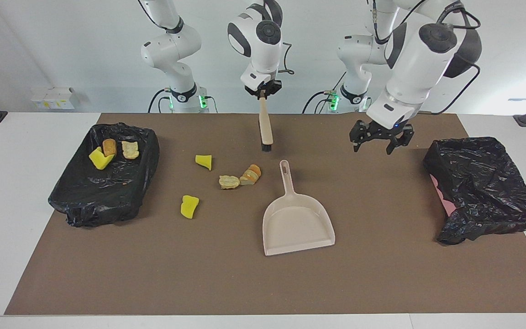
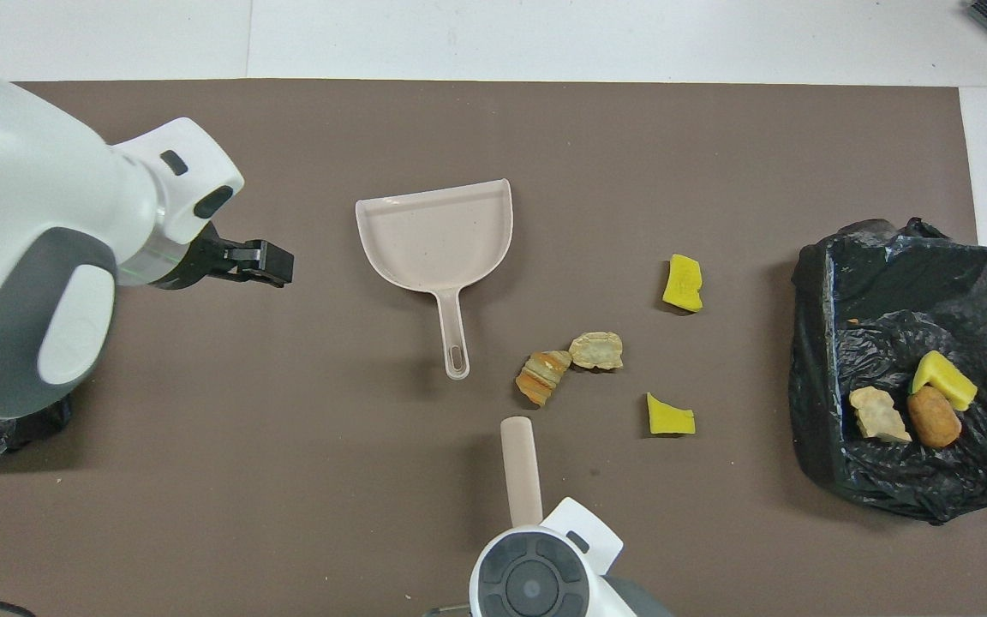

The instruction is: Sweep and dump trash in bin

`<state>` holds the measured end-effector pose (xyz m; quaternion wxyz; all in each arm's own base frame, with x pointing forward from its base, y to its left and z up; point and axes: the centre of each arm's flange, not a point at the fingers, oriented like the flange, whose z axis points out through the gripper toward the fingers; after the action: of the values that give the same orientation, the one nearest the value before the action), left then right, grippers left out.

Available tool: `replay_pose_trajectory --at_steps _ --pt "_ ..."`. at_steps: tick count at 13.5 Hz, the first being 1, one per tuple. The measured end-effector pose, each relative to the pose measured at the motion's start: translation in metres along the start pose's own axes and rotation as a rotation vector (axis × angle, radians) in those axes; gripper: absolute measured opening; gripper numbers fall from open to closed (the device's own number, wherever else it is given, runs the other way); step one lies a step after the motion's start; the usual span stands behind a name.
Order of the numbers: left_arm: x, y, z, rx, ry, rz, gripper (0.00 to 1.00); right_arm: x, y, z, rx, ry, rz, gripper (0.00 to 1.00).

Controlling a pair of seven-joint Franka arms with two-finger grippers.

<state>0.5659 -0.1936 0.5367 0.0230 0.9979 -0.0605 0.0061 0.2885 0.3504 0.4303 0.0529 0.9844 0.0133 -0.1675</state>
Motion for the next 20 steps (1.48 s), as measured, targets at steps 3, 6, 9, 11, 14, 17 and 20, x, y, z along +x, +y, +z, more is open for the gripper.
replay_pose_trajectory --at_steps 3,6,9,11,14,17,20 --pt "0.009 0.04 0.041 -0.01 0.003 -0.054 1.0 0.016 0.051 -0.011 -0.114 -0.005 0.094 0.26" --pt "0.012 0.092 0.079 -0.027 0.017 -0.103 1.0 0.04 0.091 -0.012 -0.152 -0.001 0.18 0.26" --pt "0.012 0.135 0.118 -0.043 0.025 -0.124 1.0 0.065 0.138 0.007 -0.174 -0.042 0.264 0.26" --pt "0.007 0.159 0.142 -0.043 0.014 -0.134 1.0 0.07 0.157 0.024 -0.158 -0.043 0.283 0.26" --pt "-0.009 0.196 0.172 -0.031 -0.012 -0.144 1.0 0.066 0.192 0.053 -0.121 -0.017 0.253 0.26" --pt "-0.012 0.202 0.18 -0.022 -0.022 -0.145 0.81 0.066 0.227 0.065 -0.081 -0.014 0.231 0.26" --pt "-0.015 0.196 0.189 -0.008 -0.037 -0.151 0.41 0.067 0.219 0.068 -0.002 -0.017 0.238 0.26"
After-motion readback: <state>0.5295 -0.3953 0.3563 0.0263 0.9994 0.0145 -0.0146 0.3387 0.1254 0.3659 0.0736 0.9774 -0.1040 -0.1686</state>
